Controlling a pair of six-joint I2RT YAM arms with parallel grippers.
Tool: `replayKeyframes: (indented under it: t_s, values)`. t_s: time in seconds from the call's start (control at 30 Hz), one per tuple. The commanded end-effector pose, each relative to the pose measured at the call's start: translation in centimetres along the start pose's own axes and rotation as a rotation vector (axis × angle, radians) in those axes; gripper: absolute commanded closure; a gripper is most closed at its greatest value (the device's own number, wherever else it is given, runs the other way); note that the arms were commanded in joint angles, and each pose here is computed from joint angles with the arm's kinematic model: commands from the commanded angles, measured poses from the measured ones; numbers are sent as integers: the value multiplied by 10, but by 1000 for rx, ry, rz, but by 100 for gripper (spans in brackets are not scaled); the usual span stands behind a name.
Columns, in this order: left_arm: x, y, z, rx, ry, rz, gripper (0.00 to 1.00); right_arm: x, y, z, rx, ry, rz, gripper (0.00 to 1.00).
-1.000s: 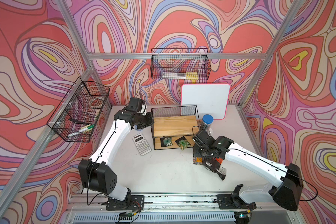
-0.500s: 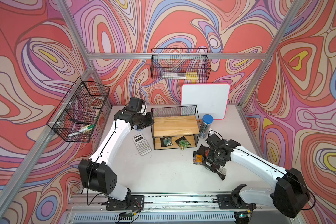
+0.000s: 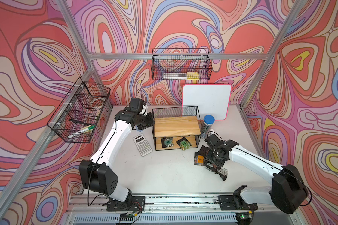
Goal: Remove the tea bags from the shelf
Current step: Place the tea bag at the center of the board.
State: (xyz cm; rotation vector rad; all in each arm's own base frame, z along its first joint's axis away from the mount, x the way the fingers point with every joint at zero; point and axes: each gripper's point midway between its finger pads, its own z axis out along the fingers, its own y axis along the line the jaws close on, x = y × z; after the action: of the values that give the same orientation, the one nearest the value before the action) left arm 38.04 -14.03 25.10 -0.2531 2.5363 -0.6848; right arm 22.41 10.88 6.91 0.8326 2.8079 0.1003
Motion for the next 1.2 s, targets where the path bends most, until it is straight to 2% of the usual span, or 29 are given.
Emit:
replayKeyframes:
  t_s: [0.0, 0.2, 0.33, 0.4, 0.57, 0.7, 0.97, 1.17]
  values:
    - [-7, -5, -6, 23, -30, -12, 100, -3, 7, -8, -41, -7, 5, 53]
    - [-7, -5, -5, 22, -28, -10, 100, -2, 14, -16, -86, 0, 8, 43]
    - [-7, -5, -5, 22, -29, -11, 100, -5, 26, -27, -151, -6, 11, 42]
    - [-7, -5, -5, 23, -27, -12, 100, -7, 41, -36, -233, -12, 17, 42]
    - [-7, -6, -6, 27, -29, -12, 100, -13, 93, -64, -541, -23, 69, 46]
    - [-7, -6, -5, 27, -29, -15, 100, -8, 130, -71, -685, 13, 104, 48]
    - [-8, -6, -4, 26, -32, -15, 100, 0, 169, -50, -862, 69, 279, 51]
    - [-7, -5, -2, 26, -27, -16, 100, 15, 174, -16, -846, 117, 372, 49]
